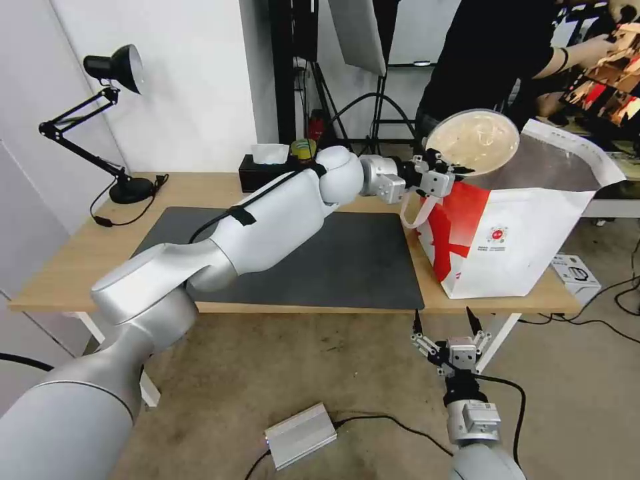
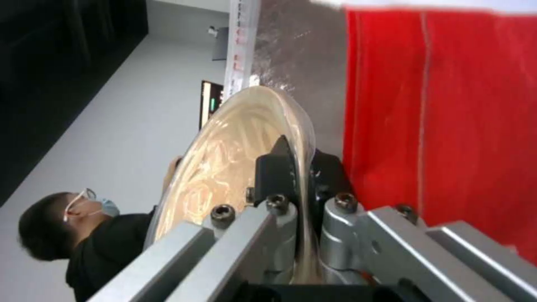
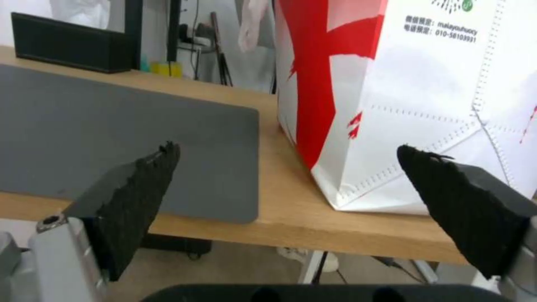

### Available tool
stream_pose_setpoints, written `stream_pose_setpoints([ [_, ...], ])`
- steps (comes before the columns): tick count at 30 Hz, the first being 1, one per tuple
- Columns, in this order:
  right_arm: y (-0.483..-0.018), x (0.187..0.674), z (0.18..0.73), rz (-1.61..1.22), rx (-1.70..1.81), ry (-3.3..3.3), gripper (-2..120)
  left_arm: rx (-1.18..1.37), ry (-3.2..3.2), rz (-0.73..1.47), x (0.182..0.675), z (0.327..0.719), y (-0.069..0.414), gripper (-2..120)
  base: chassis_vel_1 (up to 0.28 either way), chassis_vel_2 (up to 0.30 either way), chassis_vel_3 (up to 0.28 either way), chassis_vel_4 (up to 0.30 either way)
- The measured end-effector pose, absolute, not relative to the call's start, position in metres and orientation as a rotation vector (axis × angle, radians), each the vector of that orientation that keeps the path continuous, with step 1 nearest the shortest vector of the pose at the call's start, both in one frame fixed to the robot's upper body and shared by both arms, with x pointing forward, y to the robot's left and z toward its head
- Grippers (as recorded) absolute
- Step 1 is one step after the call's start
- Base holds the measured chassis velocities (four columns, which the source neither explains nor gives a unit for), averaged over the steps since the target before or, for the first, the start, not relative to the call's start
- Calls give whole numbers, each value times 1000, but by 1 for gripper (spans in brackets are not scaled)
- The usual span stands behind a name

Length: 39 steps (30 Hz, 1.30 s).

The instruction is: Pick up the trash from the table and place it into the takeout bag.

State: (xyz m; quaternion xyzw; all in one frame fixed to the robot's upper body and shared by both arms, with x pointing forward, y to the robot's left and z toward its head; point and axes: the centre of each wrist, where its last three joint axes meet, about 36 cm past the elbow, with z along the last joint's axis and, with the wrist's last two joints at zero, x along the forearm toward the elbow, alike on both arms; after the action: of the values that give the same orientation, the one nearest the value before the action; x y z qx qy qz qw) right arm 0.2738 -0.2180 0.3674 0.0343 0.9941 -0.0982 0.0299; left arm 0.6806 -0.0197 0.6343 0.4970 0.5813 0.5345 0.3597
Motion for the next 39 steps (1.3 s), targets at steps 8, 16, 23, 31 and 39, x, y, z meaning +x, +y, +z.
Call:
stream_pose_setpoints([
  [8, -217, 274, 369, -295, 109, 3062, 99, 1291, 1470, 1376, 683, 633, -36, 0, 0, 0, 0, 0],
  [16, -215, 274, 369, -282, 113, 3063, 99, 1285, 1454, 1396, 692, 636, -42, 0, 0, 0, 0, 0],
  [23, -215, 275, 369, -282, 113, 3061, 99, 1277, 1452, 1403, 696, 639, -43, 0, 0, 0, 0, 0],
  [31, -215, 275, 369, -282, 113, 3062, 99, 1274, 1451, 1408, 697, 639, -42, 0, 0, 0, 0, 0],
  [39, -214, 275, 369, -280, 113, 3062, 99, 1269, 1444, 1398, 695, 642, -46, 25, 0, 0, 0, 0],
])
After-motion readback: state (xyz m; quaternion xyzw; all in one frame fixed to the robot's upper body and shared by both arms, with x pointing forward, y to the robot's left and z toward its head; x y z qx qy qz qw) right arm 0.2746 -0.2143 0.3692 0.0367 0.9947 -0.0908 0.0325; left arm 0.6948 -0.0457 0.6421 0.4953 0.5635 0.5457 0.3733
